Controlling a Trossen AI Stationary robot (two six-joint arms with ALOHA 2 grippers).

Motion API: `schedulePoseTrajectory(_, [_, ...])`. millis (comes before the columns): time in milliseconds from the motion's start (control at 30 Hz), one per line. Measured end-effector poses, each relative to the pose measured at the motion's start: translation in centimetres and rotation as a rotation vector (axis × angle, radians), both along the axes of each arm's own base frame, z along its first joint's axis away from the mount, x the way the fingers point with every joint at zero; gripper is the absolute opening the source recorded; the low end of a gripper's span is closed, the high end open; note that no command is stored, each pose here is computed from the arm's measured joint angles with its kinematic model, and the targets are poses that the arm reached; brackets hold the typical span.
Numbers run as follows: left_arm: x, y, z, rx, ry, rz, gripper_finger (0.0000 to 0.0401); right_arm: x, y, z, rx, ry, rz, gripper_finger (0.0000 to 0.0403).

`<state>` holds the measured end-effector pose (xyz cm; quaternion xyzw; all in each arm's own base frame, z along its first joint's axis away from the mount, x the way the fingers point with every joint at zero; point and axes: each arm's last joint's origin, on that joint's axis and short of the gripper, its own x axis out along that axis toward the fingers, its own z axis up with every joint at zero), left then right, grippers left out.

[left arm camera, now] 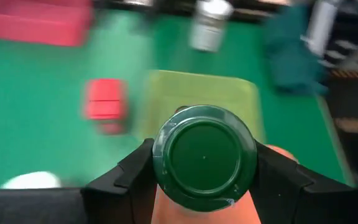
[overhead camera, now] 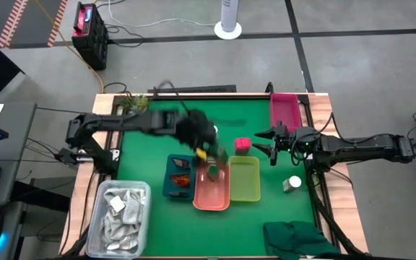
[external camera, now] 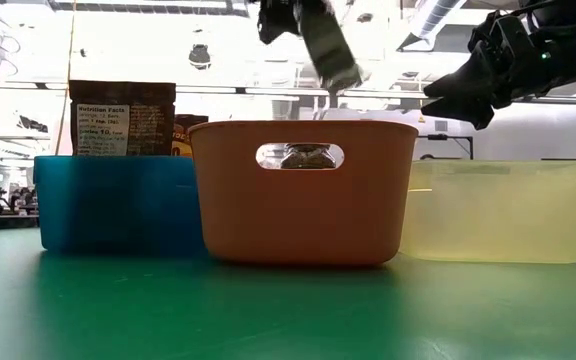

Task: Sort spices by type
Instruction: Put the green seasoning bottle into the orange bin

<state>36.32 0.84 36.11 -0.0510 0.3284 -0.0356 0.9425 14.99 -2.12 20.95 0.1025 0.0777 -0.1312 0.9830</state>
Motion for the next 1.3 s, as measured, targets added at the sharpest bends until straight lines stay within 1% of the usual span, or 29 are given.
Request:
schedulePoseTrajectory(100, [0.1,-4.2,-0.3,-0.005,0.011,-0.094,0.0195,0.0,0.0,0.0,0.003,-0.001,-0.001,0.026])
schedulePoseTrajectory(167, [0.1,-6.5,-0.5,0.006,0.013,-0.111,0.0195,0.0,0.0,0.0,0.012,-0.004,-0.002,0.026])
schedulePoseTrajectory(267, [-0.6,-8.8,-1.0,0.039,0.063,-0.075,0.0195,0.0,0.0,0.1,0.027,-0.019,-0.005,0.026])
schedulePoseTrajectory(400, [-0.8,-10.4,-2.5,0.049,0.112,0.003,0.0195,0.1,0.1,0.3,0.036,-0.045,0.002,0.026])
schedulePoseTrajectory(467, [-1.0,-10.7,-3.7,0.038,0.161,0.041,0.0195,0.1,0.2,0.5,0.041,-0.062,0.005,0.026])
schedulePoseTrajectory(567, [-0.7,-10.6,-5.1,0.001,0.179,0.097,0.0195,0.1,0.3,0.5,0.048,-0.065,0.012,0.026])
schedulePoseTrajectory(633, [-0.9,-10.5,-6.4,0.002,0.226,0.114,0.0195,0.1,0.4,0.5,0.048,-0.064,0.019,0.026])
schedulePoseTrajectory(700, [-0.7,-10.4,-7.6,0.003,0.237,0.117,0.0195,0.1,0.5,0.5,0.048,-0.064,0.025,0.026])
schedulePoseTrajectory(733, [-0.4,-10.4,-7.9,-0.005,0.226,0.115,0.0195,0.2,0.5,0.5,0.049,-0.063,0.028,0.026])
schedulePoseTrajectory(867, [-0.4,-10.5,-9.2,-0.004,0.257,0.086,0.0195,0.1,0.5,0.5,0.049,-0.059,0.026,0.026])
schedulePoseTrajectory(1067, [0.0,-10.6,-10.8,0.022,0.296,0.056,0.0226,0.1,0.5,0.4,0.042,-0.051,0.026,0.026])
schedulePoseTrajectory(1300, [1.0,-10.9,-12.1,0.013,0.298,0.032,0.0231,0.1,0.5,0.4,0.039,-0.047,0.026,0.026])
